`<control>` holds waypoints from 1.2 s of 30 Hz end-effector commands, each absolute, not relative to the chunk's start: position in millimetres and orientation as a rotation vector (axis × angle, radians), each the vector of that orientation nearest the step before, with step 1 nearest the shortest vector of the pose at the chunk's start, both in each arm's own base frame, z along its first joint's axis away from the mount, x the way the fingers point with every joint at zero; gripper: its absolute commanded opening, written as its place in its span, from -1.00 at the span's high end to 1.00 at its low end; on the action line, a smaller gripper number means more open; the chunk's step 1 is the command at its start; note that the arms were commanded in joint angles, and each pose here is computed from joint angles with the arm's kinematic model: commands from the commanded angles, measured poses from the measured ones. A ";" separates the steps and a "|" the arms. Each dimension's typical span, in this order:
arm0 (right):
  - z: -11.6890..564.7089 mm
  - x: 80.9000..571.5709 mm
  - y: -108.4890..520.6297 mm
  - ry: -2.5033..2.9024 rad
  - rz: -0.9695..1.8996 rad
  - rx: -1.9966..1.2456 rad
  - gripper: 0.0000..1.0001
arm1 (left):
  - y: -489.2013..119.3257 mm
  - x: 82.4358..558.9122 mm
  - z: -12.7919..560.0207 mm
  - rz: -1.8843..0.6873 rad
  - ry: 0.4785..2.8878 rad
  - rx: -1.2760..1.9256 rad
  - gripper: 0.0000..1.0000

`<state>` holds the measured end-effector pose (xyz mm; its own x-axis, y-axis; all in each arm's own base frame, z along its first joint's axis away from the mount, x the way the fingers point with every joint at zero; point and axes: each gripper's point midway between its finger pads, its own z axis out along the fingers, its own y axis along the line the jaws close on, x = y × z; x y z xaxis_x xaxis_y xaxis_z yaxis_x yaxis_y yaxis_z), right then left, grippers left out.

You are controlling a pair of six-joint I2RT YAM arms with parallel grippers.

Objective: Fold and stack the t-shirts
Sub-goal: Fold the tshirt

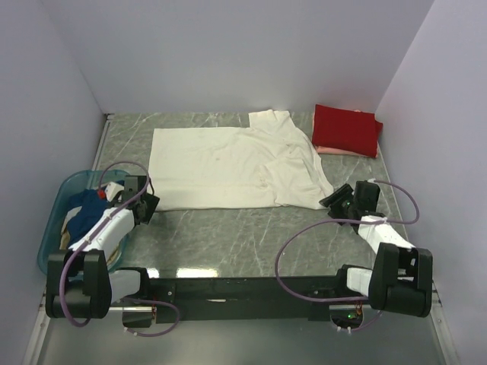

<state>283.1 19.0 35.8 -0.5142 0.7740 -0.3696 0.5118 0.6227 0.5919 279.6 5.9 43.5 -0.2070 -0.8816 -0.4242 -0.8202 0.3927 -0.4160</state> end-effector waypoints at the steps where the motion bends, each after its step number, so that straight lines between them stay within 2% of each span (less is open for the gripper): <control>1: 37.1 296.3 11.0 2.174 0.561 1.014 -0.21 | 26.3 271.1 31.1 0.015 2.025 -1.486 -0.04; 9: 33.8 307.1 16.8 2.181 0.621 1.010 -0.10 | 31.0 269.3 27.8 0.062 2.025 -1.490 -0.02; 16: 35.9 313.2 17.2 2.184 0.632 0.991 0.10 | 28.6 267.3 23.8 0.112 2.041 -1.509 0.11; 22: 44.7 318.8 16.5 2.174 0.634 0.964 0.29 | 27.5 263.8 24.1 0.205 2.034 -1.521 0.09; 36: 50.7 321.6 20.9 2.161 0.670 0.929 0.46 | 20.6 270.4 27.5 0.298 2.014 -1.510 0.05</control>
